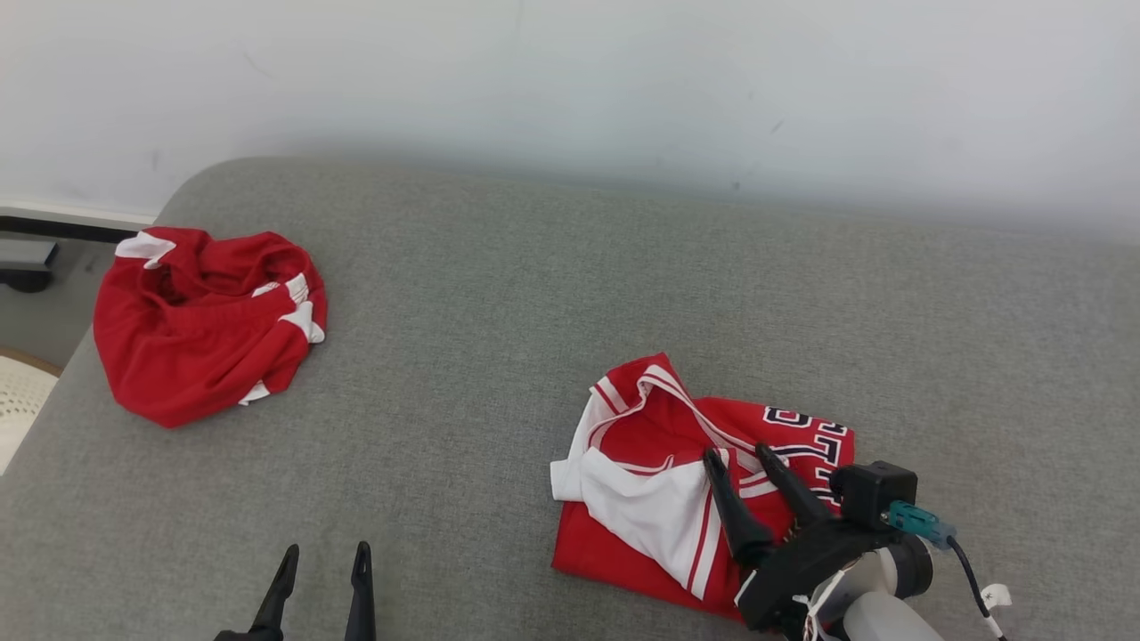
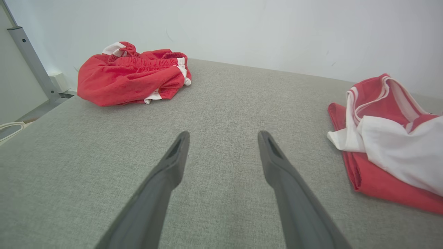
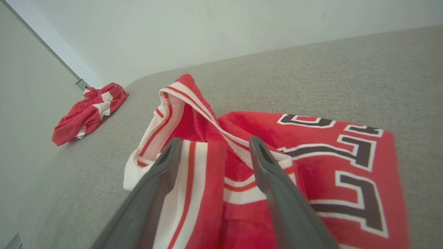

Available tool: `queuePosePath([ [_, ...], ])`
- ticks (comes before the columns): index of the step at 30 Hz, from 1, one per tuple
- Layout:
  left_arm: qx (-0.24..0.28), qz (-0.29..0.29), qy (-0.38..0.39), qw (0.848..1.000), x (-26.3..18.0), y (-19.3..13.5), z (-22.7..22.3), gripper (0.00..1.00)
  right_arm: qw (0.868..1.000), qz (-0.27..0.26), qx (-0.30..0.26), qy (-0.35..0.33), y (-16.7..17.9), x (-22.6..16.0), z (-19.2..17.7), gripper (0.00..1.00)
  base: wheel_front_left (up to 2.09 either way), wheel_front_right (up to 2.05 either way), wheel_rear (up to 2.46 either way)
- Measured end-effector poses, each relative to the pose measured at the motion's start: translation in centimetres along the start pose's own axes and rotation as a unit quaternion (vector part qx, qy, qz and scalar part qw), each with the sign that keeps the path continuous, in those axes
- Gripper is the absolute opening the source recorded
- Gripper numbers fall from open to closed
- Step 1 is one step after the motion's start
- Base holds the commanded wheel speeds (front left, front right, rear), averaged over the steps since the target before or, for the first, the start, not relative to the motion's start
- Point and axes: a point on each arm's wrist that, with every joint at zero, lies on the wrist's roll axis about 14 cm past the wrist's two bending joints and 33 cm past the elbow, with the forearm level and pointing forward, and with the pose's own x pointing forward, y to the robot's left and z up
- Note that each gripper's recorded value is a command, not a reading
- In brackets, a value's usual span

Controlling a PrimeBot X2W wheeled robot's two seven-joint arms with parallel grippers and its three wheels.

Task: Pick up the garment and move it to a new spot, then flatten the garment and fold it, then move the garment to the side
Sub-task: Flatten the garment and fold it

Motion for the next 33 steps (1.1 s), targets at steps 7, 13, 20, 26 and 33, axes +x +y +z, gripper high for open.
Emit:
queuePosePath([
  [7,-0.002,0.01,0.004,1.0,-0.1,0.5,-0.2,1.0,1.0,0.009,0.014,0.027,0.7,0.8,-1.6,0.0,0.0,0.0,0.0],
  [13,-0.004,0.01,0.005,1.0,-0.1,0.5,-0.3,1.0,0.999,0.039,0.009,0.008,2.6,0.9,-1.1,0.0,0.0,0.0,0.0],
  [20,-0.006,0.01,0.002,1.0,-0.1,0.4,-0.1,1.0,0.994,0.106,-0.009,0.01,6.4,-0.7,-2.1,0.0,0.0,0.0,0.0],
  [26,-0.01,0.006,0.004,1.0,0.0,0.1,-0.3,1.0,0.989,0.148,-0.007,0.031,9.2,-2.3,-4.1,0.0,0.0,0.0,0.0],
  [33,-0.011,0.005,0.001,1.0,-0.1,0.1,-0.1,1.0,0.982,0.18,0.002,0.05,11.4,-3.4,-5.4,1.0,0.0,0.0,0.0],
])
